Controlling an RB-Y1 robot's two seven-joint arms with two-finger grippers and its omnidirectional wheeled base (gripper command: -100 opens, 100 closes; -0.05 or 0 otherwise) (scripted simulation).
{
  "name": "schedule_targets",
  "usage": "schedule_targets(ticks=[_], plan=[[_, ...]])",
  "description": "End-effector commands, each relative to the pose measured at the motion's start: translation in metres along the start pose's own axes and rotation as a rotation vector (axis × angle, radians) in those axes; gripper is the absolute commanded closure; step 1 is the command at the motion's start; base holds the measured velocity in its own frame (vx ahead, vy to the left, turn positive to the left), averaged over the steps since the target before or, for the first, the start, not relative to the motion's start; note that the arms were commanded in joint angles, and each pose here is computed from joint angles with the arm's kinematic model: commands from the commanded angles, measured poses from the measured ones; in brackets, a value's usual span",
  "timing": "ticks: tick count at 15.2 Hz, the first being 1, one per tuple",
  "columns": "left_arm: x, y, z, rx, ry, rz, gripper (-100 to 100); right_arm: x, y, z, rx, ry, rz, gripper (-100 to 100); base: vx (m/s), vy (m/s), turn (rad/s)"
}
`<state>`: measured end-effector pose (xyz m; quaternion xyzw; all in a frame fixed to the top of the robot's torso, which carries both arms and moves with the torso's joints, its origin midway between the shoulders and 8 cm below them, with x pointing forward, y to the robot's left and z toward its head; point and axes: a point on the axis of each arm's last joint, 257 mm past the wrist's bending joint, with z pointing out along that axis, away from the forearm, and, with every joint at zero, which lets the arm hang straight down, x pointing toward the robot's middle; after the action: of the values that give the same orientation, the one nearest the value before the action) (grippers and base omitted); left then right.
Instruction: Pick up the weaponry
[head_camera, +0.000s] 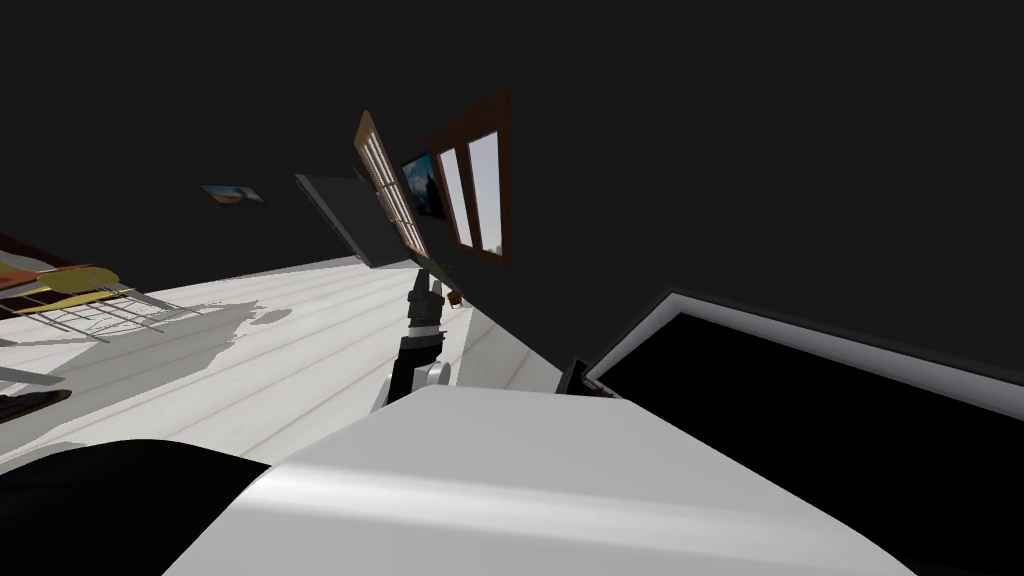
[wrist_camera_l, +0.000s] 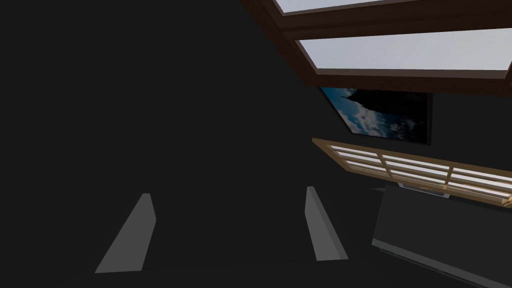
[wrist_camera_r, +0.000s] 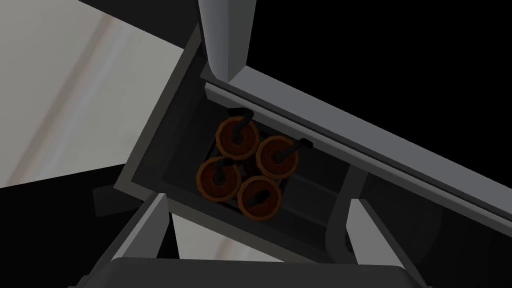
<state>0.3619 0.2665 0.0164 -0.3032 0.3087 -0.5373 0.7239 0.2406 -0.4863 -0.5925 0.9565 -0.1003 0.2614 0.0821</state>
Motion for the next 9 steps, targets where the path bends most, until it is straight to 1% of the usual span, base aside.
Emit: schedule_targets(ticks=[1,2,3,5,6,7,8,9], plan=[[0.0,0.0,0.0,0.0,0.0,0.0,0,-0.013,0.001,0.001,0.005,-0.03,0.027,-100,0.028,0.005,0.034],[0.0,0.0,0.0,0.0,0.0,0.0,0,-0.013,0.001,0.001,0.005,-0.03,0.027,-100,0.017,0.004,0.001],[0.0,0.0,0.0,0.0,0.0,0.0,0,-0.013,0.003,0.002,0.017,-0.043,0.08,-100,0.027,0.007,0.062],[0.0,0.0,0.0,0.0,0.0,0.0,0,-0.026,0.003,0.002,0.016,-0.068,0.09,-100,0.034,0.004,0.075],[0.0,0.0,0.0,0.0,0.0,0.0,0,-0.026,0.003,0.002,0.016,-0.068,0.09,-100,0.019,0.0,-0.001],[0.0,0.0,0.0,0.0,0.0,0.0,0,-0.03,0.005,0.003,0.026,-0.088,0.145,-100,0.029,-0.002,0.053],[0.0,0.0,0.0,0.0,0.0,0.0,0,-0.036,0.005,0.002,0.025,-0.1,0.149,-100,0.037,-0.004,0.088],[0.0,0.0,0.0,0.0,0.0,0.0,0,-0.037,0.005,0.002,0.025,-0.101,0.149,-100,0.025,-0.002,0.046]])
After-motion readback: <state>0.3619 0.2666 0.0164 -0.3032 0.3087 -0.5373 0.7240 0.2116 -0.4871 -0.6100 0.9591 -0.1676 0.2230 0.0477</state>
